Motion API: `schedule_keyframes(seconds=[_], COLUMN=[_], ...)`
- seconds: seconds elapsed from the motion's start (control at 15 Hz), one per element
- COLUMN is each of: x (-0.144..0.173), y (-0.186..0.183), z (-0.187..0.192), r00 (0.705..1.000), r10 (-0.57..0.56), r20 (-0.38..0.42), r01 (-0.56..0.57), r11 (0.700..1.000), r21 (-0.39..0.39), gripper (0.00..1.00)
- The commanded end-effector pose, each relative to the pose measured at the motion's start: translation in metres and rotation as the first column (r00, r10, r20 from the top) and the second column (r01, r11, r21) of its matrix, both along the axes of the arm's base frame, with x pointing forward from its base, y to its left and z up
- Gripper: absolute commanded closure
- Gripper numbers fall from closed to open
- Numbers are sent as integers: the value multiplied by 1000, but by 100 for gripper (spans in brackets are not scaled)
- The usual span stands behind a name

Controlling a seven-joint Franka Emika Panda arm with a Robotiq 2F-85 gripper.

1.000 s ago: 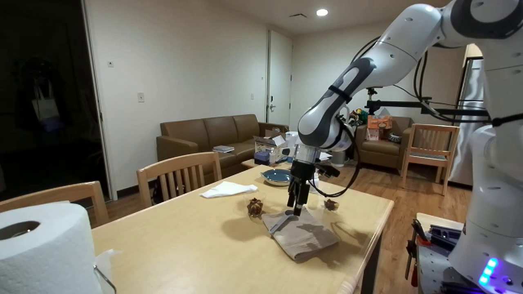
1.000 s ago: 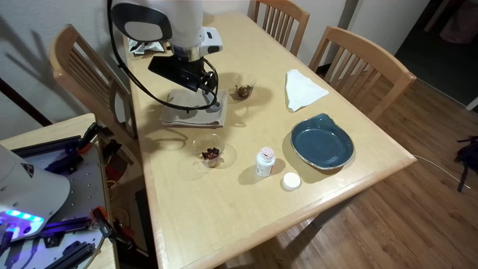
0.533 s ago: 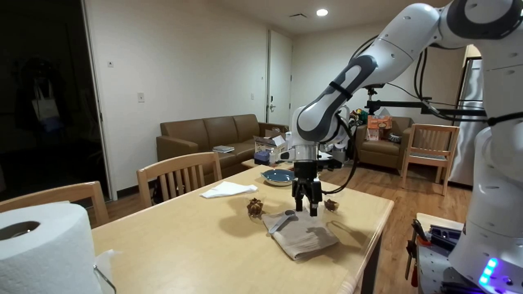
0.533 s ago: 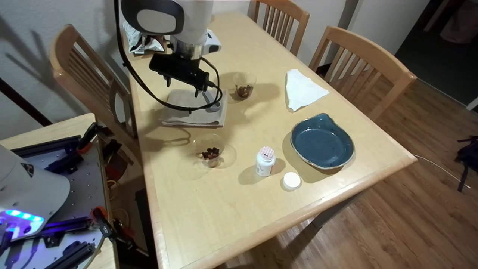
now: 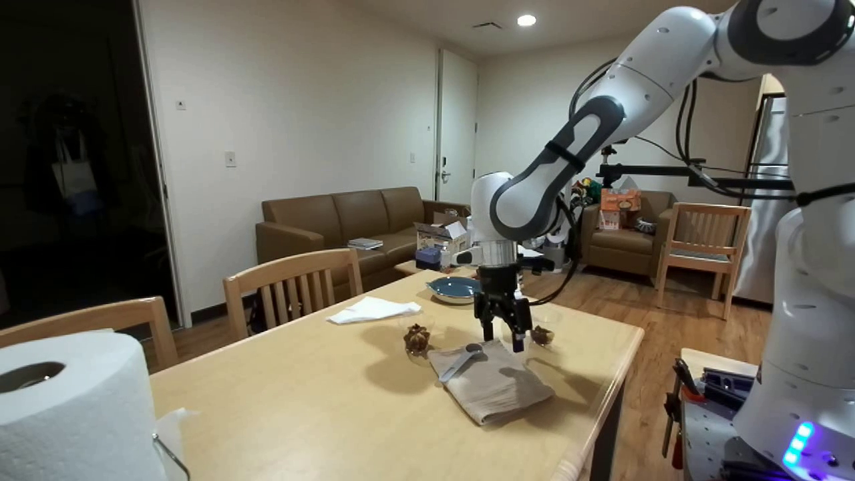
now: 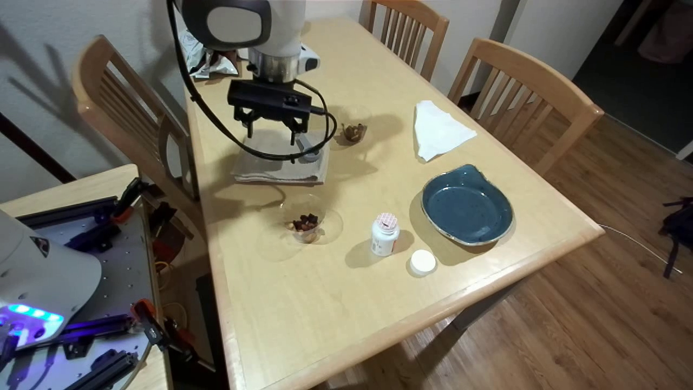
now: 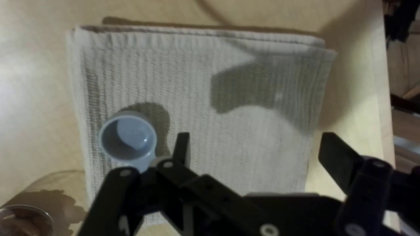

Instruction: Move the spoon from the white towel to the table then use the towel to wipe the table

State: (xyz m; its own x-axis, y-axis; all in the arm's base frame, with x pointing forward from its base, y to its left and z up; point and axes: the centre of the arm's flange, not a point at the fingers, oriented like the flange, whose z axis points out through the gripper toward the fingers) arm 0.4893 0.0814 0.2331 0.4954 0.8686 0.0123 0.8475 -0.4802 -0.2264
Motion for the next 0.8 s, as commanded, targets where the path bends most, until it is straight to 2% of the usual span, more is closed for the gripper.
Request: schedule_keyframes(seconds=[0.0, 0.13, 0.2, 0.47, 0.53, 0.67, 0.73], x=[15, 20, 8, 9, 10, 16, 19], y=[1, 7, 1, 3, 2, 9, 11], z=[-4, -9, -2, -4, -4, -7, -9], r00=[985, 959, 979, 977, 960, 928, 909], r10=[169, 281, 203, 214, 276, 354, 389], r20=[23, 44, 20, 18, 54, 116, 149], r01=[-165, -270, -198, -209, -267, -349, -386], r11=[978, 947, 971, 968, 954, 935, 921], r21=[-128, -176, -136, -140, -133, -56, -50], gripper=[0, 0, 0, 0, 0, 0, 0])
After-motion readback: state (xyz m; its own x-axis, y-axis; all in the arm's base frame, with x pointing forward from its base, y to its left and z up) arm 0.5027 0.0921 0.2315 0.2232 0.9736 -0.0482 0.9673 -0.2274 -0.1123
